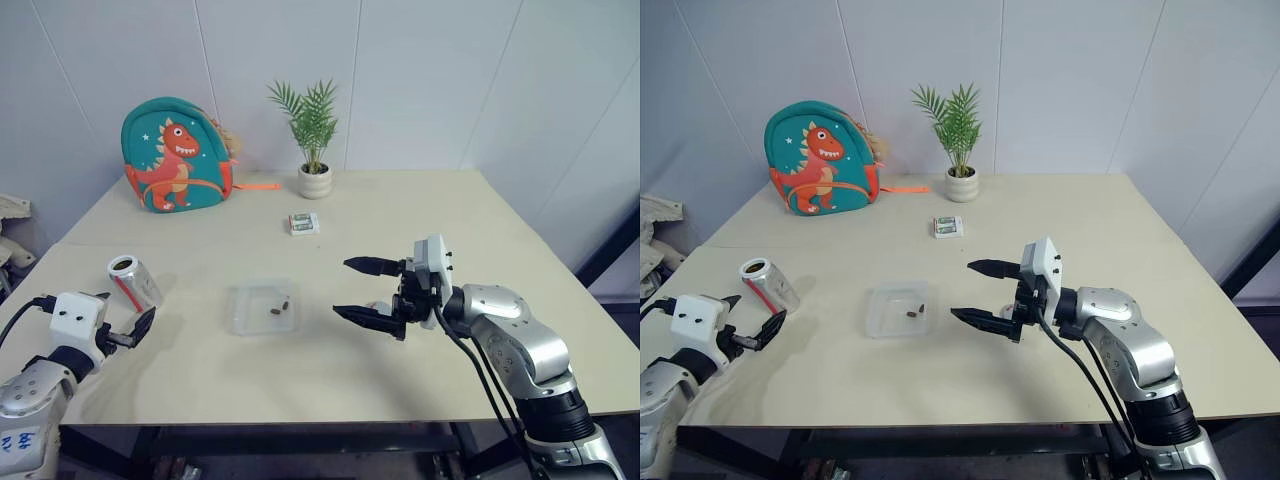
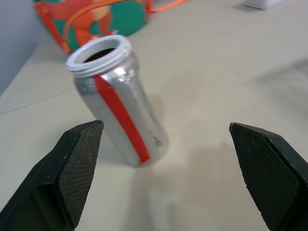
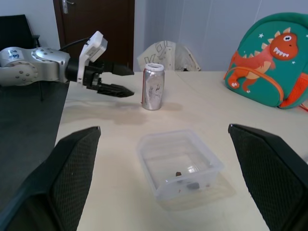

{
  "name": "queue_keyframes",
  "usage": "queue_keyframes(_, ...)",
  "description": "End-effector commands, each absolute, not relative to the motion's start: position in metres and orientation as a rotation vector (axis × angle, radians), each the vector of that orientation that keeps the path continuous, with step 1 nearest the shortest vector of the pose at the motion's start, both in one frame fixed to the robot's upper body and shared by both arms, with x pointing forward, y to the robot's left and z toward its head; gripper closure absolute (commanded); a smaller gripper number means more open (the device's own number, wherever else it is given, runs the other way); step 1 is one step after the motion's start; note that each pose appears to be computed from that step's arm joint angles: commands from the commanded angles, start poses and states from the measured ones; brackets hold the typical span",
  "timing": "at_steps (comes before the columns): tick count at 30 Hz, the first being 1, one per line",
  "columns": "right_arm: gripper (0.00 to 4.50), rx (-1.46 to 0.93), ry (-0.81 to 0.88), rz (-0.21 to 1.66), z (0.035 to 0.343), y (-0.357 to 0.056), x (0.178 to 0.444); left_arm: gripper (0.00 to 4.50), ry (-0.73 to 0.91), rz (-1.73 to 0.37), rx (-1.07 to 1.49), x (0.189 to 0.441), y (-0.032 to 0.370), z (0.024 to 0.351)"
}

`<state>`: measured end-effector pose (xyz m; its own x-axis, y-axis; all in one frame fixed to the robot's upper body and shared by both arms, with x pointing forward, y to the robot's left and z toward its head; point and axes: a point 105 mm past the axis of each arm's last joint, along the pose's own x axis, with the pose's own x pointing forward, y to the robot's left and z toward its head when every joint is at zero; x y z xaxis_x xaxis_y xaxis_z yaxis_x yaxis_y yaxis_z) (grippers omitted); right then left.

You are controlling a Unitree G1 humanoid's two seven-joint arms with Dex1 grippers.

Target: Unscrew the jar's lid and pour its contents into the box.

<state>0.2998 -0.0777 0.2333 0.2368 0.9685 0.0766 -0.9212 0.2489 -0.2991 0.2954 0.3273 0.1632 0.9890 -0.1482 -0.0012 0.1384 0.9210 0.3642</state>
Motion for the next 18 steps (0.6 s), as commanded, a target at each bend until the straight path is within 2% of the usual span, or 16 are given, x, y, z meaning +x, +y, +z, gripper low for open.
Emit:
queue_keyframes(1,0.0,-0.24,-0.284,1.297,0.239,-0.091,0.296,0.02,-0.109,-0.366,0.481,0.282,0.294,0.192)
queue_keyframes(4,0.0,-0.283,-0.247,1.26,0.234,-0.102,0.301,0.02,-0.119,-0.638,0.502,0.272,0.255,0.197)
queue_keyframes(8,0.0,-0.321,-0.231,1.226,0.23,-0.114,0.304,0.02,-0.122,-0.805,0.511,0.279,0.236,0.206)
queue_keyframes(12,0.0,-0.344,-0.186,1.212,0.227,-0.127,0.299,0.02,-0.132,-0.89,0.502,0.288,0.227,0.212)
queue_keyframes(18,0.0,-0.351,-0.145,1.167,0.221,-0.141,0.291,0.02,-0.126,-0.935,0.463,0.284,0.225,0.211)
